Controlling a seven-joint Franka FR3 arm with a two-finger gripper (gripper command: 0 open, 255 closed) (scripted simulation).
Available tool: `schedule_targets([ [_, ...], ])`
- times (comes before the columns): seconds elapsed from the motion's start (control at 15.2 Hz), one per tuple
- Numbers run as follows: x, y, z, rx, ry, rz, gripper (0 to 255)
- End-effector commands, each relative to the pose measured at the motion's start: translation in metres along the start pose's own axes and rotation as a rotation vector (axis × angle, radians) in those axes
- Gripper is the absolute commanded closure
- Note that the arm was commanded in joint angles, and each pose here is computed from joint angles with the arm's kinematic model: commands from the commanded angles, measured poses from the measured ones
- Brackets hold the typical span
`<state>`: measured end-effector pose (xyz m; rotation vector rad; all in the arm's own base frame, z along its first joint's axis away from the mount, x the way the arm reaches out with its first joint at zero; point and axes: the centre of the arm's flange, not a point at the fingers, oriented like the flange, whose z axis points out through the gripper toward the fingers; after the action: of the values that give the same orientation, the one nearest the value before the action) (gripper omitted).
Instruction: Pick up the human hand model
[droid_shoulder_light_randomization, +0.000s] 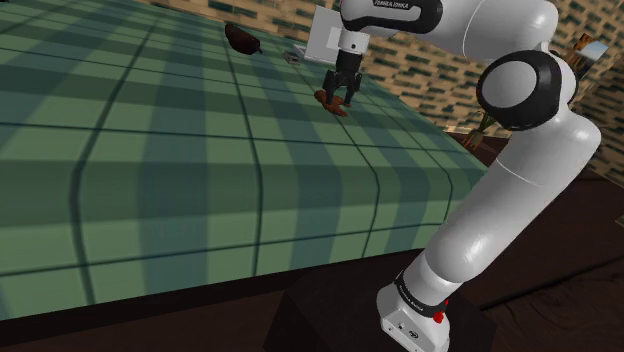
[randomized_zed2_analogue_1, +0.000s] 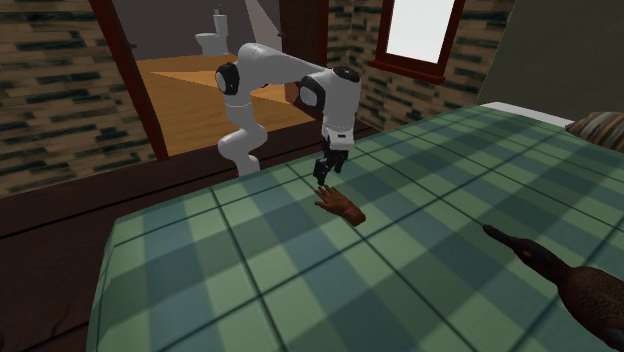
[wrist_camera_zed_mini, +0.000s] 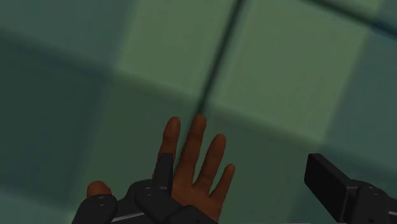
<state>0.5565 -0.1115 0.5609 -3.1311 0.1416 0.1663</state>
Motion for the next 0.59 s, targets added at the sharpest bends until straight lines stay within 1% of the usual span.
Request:
schedule_targets([
  [0.0, 0.022, 0.012, -0.004, 0.002, 0.002, 0.014, 0],
  [0.46, 0.101, 0.056, -0.019, 0.011, 0.007, 0.064, 0],
  [0.53, 0.104, 0.058, -0.020, 0.011, 0.007, 0.065, 0],
])
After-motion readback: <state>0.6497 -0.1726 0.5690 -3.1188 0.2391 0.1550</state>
